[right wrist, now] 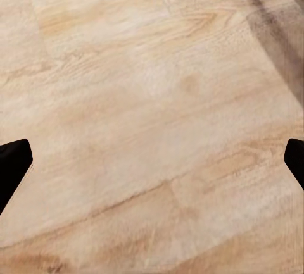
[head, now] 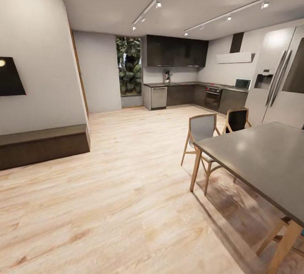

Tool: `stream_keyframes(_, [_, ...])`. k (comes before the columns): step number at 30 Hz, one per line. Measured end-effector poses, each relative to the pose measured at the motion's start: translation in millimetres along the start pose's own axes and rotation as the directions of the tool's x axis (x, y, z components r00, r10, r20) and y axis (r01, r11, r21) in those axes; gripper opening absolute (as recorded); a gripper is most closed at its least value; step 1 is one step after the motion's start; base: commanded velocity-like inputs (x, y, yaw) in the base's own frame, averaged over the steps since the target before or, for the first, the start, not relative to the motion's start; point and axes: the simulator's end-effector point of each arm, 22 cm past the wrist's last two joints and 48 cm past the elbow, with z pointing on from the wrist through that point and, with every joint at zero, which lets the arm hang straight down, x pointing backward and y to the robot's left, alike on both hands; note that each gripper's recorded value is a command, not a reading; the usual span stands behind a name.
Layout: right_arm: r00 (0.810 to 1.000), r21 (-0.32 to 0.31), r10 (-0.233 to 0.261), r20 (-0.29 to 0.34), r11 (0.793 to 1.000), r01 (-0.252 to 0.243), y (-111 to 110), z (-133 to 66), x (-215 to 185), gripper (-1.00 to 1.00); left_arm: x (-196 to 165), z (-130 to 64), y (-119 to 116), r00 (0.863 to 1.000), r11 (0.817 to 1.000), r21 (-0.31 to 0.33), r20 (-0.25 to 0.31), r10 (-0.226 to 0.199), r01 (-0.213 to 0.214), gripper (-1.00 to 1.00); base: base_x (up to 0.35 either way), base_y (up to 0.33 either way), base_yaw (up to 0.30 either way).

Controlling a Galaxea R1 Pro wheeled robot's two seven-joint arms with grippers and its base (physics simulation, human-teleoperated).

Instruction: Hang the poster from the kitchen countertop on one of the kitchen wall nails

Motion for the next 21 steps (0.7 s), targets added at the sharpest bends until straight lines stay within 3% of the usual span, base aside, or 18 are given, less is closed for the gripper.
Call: stream_keyframes(21, [1.000, 0.000, 0.000, -0.001, 1.000, 0.000, 0.1, -0.2, 0.5, 1.00, 0.2, 0.0, -0.3, 1.000, 1.000, 0.001, 0.000, 0.000, 0.000, 1.00, 0.322, 0.118, 0.000])
